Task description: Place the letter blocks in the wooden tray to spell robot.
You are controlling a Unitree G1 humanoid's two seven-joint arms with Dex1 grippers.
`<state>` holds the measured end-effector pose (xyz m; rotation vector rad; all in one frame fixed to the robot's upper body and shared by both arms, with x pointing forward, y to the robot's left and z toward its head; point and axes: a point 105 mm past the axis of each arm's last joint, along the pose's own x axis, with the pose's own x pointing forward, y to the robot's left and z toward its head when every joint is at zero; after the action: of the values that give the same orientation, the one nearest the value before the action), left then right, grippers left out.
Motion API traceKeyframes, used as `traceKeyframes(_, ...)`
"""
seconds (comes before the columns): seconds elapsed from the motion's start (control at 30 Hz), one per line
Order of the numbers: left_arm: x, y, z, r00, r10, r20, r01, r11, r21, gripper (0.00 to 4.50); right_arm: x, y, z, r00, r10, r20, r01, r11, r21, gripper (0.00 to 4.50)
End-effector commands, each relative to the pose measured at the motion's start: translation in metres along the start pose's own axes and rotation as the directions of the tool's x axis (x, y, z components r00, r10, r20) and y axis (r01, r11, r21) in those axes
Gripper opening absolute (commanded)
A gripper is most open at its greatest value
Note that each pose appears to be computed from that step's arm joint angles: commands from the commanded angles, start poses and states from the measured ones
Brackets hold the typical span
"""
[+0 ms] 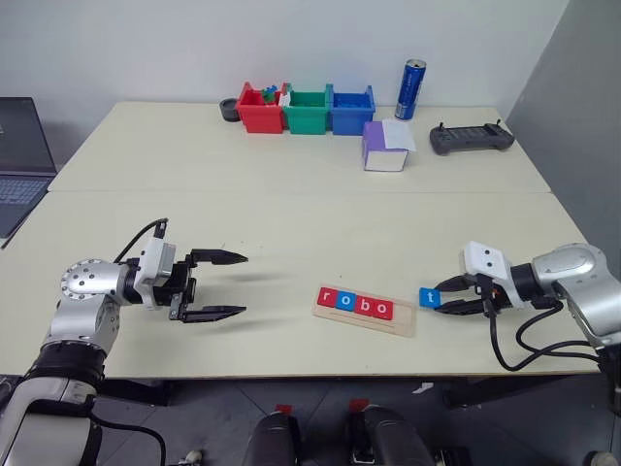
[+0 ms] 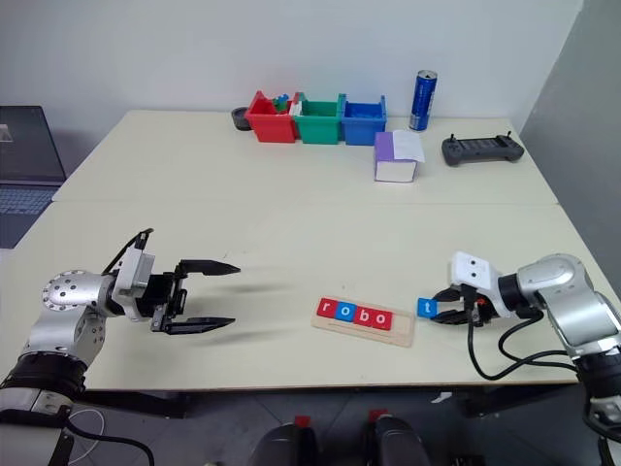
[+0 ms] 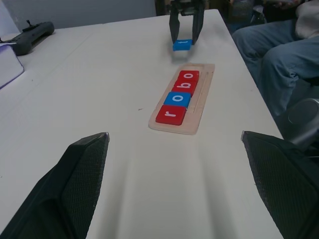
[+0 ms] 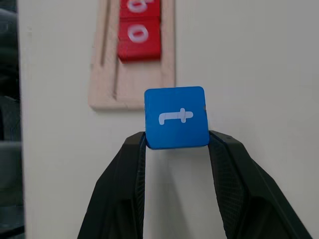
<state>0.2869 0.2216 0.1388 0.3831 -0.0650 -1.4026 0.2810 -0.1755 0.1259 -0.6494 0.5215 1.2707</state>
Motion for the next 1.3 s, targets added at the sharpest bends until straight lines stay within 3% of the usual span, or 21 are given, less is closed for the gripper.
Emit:
traceKeyframes(0.03,-0.003,0.003,0.009,1.000,0.001,0.002,-0.001,0.999,0.042,4.50,-0.002,0.007,0.019,1.000,-0.023,0.007,0.023,1.000,-0.017,1.46)
traceKeyframes(0.2,0.000,0.003,0.009,1.000,-0.006,0.006,0.005,0.999,0.042,4.50,0.008,0.011,0.009,0.997,-0.021,-0.069,0.023,1.000,0.021,1.46)
traceKeyframes(0.47,0.001,0.003,0.008,1.000,-0.005,0.008,0.005,0.999,0.043,4.50,0.023,0.013,0.003,0.996,-0.020,-0.087,0.024,0.998,0.051,1.46)
traceKeyframes(1.3,-0.004,0.002,0.008,1.000,0.007,-0.008,-0.006,0.998,0.055,4.50,0.038,0.006,0.014,0.993,-0.021,-0.119,0.019,1.000,-0.014,1.46)
